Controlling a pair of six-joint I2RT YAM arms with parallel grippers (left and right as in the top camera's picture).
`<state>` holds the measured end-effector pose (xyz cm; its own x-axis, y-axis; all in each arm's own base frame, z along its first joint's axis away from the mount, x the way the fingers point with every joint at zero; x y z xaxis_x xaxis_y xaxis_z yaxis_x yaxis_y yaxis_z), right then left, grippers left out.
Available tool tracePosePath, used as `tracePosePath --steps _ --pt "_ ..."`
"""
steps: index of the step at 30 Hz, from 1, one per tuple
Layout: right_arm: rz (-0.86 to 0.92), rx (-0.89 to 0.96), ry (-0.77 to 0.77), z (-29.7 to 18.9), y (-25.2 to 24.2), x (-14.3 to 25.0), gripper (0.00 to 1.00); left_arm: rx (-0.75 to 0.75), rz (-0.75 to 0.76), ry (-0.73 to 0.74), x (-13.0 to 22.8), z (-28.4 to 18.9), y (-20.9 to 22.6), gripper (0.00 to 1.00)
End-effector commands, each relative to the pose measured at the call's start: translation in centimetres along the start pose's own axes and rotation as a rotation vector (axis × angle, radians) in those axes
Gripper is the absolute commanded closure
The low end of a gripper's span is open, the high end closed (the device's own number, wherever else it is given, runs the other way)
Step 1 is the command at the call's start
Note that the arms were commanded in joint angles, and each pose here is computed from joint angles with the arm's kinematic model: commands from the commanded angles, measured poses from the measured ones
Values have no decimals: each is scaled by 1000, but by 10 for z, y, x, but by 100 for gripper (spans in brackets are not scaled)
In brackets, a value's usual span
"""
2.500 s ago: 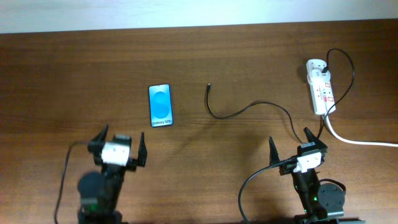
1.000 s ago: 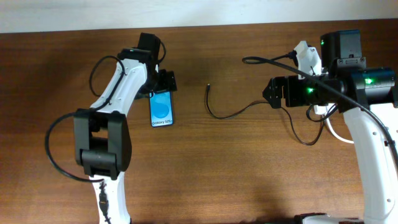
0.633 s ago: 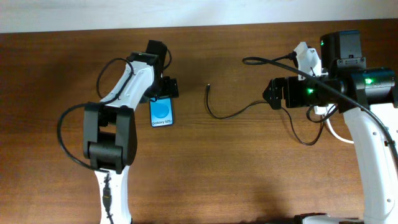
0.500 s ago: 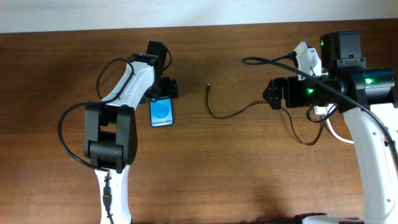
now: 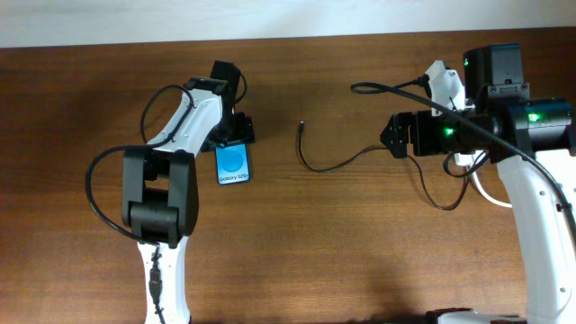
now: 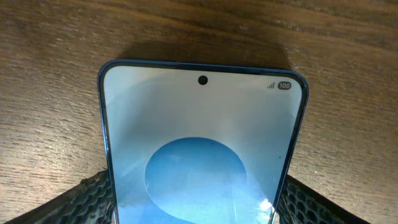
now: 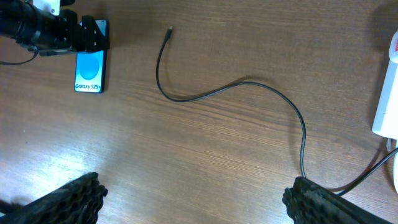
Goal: Plug charger to phone and switch on socket
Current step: 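Lower the left gripper and close it on the phone's top end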
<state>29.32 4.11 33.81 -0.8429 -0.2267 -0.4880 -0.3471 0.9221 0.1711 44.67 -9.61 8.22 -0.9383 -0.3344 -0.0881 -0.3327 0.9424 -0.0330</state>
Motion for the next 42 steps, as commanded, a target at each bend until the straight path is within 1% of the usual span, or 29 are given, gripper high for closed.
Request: tracePosePath --steps 1,4,8,12,15,16,18,19,22,24,27,30,36,39,40,42 --pt "-1 -4 -17 -4 1 -3 2 29 -27 101 12 16 -4 17" --pt "-1 -5 -17 -4 1 -3 1 27 -46 141 17 15 -2 7" --pt "0 -5 -17 -4 1 -3 2 10 -47 170 22 14 0 1" --pt "1 -6 -14 -4 1 -2 2 -5 -46 191 26 14 2 3" --pt "1 -6 -14 -4 1 -2 2 -3 -48 188 25 14 2 14" --pt "1 -6 -13 -4 1 -2 1 -3 -48 188 25 14 2 17" --pt "2 -6 -11 -4 1 -2 2 -12 -87 184 25 14 3 17" --pt "2 -6 -10 -4 1 -2 2 -28 -120 172 24 14 4 13" --pt "3 -7 -6 -4 1 -1 2 -31 -118 119 16 15 3 7" --pt "3 -7 -6 -4 1 -1 2 -30 -117 114 16 15 2 7" --pt "3 -7 -7 -4 1 -1 2 -43 -135 123 18 16 4 10" --pt "4 -8 -2 -3 1 -1 2 -64 -178 126 21 19 7 10" --pt "15 -15 33 9 -3 -3 2 -81 -185 144 26 23 10 9" --pt "19 -17 42 12 -4 -3 2 -81 -185 143 26 23 10 17" --pt "19 -17 43 12 -5 -3 2 -80 -185 142 26 23 10 24" --pt "20 -18 45 13 -5 -3 2 -76 -188 136 23 22 10 28"
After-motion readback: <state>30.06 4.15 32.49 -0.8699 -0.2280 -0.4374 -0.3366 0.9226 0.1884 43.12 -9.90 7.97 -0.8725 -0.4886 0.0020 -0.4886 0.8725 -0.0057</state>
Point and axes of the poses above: each gripper's point midway between its finger pads, its own z axis out along the fingers, its own y axis along the line the jaws close on, x = y × z, the point moved 8 cm from there along -z, back along the fingers, and after that the axes turned 11 degrees about -z, right-handed, at the moved point
